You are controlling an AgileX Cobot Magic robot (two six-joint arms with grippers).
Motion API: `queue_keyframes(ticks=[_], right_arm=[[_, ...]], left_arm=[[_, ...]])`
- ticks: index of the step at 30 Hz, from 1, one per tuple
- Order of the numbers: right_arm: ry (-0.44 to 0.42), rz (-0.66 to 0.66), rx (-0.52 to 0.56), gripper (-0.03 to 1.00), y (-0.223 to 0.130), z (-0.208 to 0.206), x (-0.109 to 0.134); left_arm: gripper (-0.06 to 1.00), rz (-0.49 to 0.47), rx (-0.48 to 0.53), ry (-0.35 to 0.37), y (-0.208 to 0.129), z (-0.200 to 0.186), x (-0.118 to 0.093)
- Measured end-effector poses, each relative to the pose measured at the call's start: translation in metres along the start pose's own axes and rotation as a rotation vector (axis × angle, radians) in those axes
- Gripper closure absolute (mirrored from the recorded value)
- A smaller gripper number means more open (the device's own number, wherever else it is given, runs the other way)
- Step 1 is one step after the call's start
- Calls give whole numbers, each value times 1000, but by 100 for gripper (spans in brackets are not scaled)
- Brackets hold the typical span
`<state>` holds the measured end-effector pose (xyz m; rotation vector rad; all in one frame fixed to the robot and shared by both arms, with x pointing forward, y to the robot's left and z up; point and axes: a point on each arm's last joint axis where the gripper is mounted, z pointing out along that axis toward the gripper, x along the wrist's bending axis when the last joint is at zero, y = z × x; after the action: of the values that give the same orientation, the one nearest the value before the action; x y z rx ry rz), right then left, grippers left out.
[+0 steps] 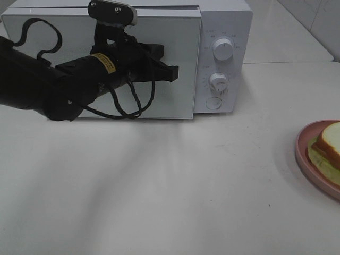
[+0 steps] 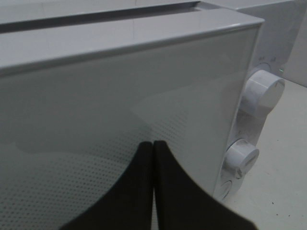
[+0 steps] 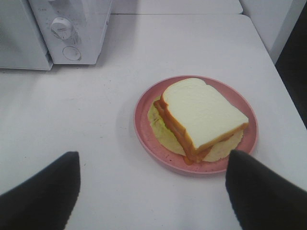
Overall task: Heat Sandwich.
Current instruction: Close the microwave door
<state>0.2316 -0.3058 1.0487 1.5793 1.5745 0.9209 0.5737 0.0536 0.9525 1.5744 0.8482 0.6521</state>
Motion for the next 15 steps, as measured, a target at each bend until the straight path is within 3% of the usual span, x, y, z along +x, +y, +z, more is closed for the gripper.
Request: queue_keyframes(ticks=[15], right_arm=[[0,0,0,21,0,0,0]], left_arm=[[94,45,19,-40,3,37,-11]])
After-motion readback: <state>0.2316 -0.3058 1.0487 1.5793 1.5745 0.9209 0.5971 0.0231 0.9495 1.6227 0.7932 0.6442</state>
